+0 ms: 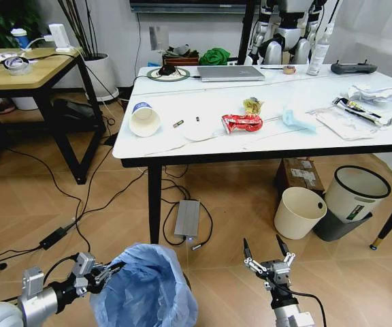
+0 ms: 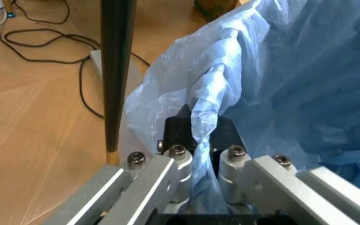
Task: Pick up the trash bin and place the trash from the table into it.
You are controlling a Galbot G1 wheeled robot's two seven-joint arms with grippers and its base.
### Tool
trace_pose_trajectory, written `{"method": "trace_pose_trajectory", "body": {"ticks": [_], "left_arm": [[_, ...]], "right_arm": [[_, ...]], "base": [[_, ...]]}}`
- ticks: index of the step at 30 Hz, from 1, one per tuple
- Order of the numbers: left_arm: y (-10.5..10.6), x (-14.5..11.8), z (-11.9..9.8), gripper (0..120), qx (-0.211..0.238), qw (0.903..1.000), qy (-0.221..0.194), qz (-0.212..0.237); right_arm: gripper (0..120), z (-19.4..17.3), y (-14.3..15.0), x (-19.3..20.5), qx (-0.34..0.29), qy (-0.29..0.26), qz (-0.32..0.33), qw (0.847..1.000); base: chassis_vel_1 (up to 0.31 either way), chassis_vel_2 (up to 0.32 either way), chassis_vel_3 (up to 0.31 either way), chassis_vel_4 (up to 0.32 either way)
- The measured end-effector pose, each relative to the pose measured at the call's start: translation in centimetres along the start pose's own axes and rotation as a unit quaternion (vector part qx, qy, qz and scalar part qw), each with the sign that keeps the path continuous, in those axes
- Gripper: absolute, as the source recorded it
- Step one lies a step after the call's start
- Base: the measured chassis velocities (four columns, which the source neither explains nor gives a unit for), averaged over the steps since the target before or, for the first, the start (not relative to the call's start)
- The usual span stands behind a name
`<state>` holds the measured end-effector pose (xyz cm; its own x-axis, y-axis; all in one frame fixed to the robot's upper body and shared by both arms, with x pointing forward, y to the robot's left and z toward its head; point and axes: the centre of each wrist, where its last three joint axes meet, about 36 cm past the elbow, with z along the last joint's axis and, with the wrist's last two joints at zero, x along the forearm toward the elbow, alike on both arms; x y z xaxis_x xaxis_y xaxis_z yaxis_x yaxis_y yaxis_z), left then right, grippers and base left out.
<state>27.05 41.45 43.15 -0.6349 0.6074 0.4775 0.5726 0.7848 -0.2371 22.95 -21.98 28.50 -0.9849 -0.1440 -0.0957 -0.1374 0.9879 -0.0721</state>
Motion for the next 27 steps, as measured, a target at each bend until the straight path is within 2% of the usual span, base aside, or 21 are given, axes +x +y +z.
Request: {"method": "trace_pose_trajectory", "body": {"ticks": [27], "left_arm": [[-0.15, -0.16, -0.10, 0, 0.003, 1.0000, 0.003, 0.004]], "right_arm": [[100, -0.11, 0.31, -0.03, -0.002, 0.001, -0.002, 1.000]], "base": [[0.000, 0.000, 0.000, 0.000]]}}
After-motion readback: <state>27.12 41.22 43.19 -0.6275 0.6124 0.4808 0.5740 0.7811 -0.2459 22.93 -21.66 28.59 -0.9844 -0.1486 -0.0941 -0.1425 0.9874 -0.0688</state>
